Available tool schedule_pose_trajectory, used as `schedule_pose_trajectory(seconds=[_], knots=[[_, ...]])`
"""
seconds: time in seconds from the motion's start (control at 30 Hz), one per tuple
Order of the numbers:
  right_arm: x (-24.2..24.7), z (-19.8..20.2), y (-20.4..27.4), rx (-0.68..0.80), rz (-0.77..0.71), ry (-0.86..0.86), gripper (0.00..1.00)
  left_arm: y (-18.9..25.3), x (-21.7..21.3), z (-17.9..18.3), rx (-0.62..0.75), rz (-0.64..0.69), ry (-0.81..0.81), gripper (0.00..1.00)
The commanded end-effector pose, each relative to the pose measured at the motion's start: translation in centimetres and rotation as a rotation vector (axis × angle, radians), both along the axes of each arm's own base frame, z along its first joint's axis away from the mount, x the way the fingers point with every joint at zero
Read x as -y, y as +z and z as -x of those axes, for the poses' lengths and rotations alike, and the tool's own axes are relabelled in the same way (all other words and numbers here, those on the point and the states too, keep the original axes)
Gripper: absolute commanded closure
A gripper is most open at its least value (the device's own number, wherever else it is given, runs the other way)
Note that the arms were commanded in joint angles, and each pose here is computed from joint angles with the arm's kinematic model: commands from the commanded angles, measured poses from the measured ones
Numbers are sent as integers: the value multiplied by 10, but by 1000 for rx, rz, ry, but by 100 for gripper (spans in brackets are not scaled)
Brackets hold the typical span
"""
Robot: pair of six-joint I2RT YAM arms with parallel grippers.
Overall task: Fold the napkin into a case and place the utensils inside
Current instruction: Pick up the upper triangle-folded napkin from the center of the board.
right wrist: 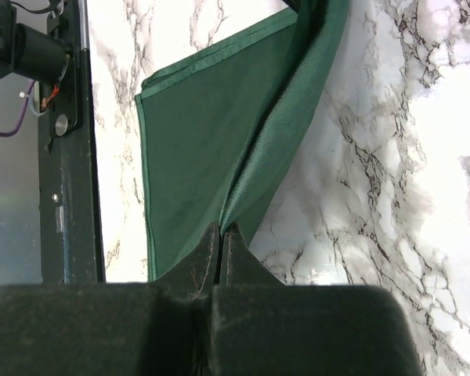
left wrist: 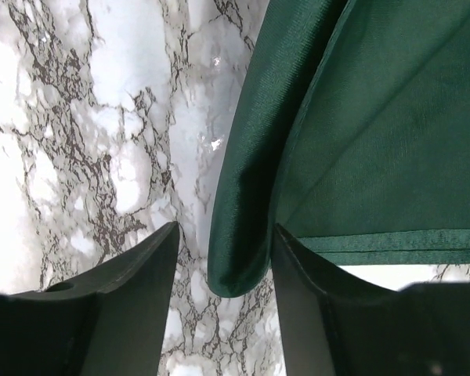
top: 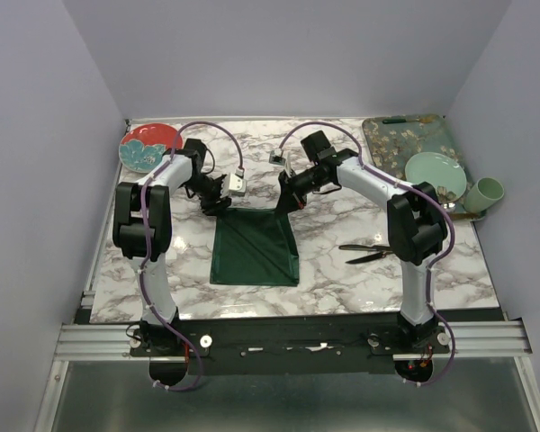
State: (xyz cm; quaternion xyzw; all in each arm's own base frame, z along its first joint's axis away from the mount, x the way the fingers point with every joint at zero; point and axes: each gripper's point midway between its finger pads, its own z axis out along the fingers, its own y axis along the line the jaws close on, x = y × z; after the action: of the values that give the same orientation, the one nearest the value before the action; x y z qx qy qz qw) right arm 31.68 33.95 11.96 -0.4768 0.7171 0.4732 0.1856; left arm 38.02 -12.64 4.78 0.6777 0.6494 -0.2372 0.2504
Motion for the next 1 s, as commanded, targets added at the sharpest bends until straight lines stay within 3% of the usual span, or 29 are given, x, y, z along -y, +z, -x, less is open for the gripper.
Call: schedule_pose_trajectory(seconds=[0.0,0.23,0.4,0.73,0.97], knots=[[0,9,15,44,-17,30,99,8,-2,-8,36,-17,-12,45],[1,11,22,59,-28,36,99,2,-5,-5,38,-48,-35,53],[0,15,23,65,-35,51,99,-2,-3,-2,38,-67,-53,53],[-1,16,22,69,-30,63,99,2,9,1,76,-47,-122,42],[0,18,27,82,-38,69,99,-3,12,2,76,-76,-143,47]])
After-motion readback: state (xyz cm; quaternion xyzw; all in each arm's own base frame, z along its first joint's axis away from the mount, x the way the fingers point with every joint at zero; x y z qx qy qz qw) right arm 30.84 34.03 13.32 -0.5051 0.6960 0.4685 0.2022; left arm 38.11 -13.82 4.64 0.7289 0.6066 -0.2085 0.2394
